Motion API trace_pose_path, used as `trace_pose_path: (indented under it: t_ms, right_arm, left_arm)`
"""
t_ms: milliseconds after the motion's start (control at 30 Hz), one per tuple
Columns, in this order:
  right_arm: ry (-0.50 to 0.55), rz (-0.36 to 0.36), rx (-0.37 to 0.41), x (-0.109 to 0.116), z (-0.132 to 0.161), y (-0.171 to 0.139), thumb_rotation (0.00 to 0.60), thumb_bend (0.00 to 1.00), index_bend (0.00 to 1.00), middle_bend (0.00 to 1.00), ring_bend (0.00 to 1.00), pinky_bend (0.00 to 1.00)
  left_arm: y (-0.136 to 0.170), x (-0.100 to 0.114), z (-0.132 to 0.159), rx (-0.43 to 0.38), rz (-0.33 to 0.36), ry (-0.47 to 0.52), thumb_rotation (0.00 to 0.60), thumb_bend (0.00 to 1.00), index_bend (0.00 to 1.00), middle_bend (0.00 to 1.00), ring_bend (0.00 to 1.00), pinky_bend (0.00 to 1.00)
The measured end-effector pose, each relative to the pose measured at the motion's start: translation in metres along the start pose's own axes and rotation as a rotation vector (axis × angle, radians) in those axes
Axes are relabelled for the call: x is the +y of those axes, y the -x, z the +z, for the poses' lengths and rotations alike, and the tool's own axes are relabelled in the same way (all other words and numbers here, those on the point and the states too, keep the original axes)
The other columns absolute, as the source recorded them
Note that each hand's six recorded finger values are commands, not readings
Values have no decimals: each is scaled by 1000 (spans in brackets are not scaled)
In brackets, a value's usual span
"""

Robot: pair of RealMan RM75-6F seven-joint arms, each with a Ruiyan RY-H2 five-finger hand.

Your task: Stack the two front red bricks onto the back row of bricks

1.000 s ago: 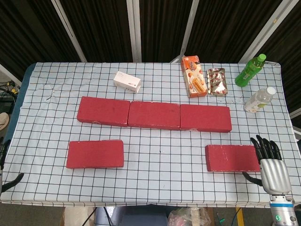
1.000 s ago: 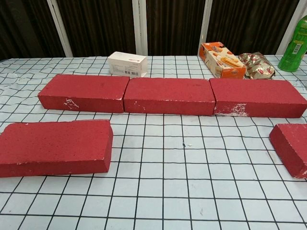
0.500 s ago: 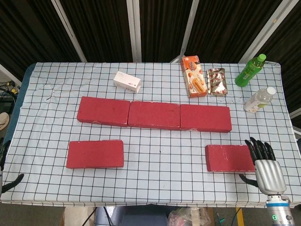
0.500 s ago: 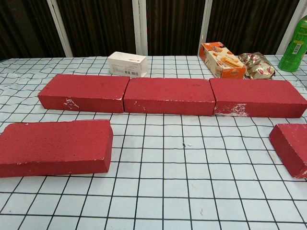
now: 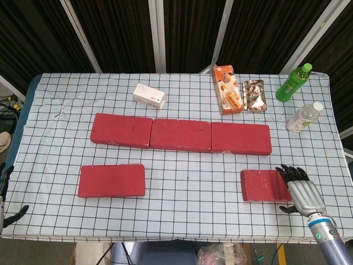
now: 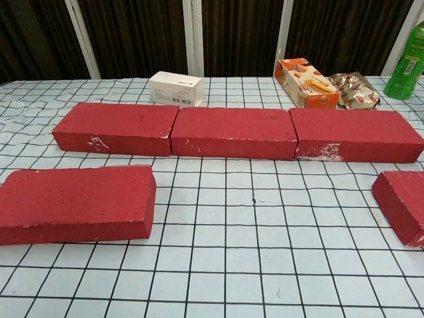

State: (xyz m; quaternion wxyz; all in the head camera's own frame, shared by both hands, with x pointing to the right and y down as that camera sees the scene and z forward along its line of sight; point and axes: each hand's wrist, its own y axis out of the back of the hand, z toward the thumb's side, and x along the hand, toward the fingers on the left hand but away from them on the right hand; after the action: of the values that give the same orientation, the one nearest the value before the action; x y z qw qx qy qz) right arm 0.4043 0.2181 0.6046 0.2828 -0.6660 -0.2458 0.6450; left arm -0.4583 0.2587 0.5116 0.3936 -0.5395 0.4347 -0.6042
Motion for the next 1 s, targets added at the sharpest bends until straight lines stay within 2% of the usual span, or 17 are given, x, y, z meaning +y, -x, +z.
trace_pose_path:
  t_ms: [533,1000]
  right_arm:
    - [-74,111,-51,-2,3,21,600,153,0,0,0,0]
    - [-100,137,-31,-11,18,35,600,154,0,0,0,0]
  left_arm:
    - [0,-2,3,-4,-5,-9,600,0,47,0,32,210]
    - [-1,-4,3,0,-9,-16,600,0,47,0,33,210]
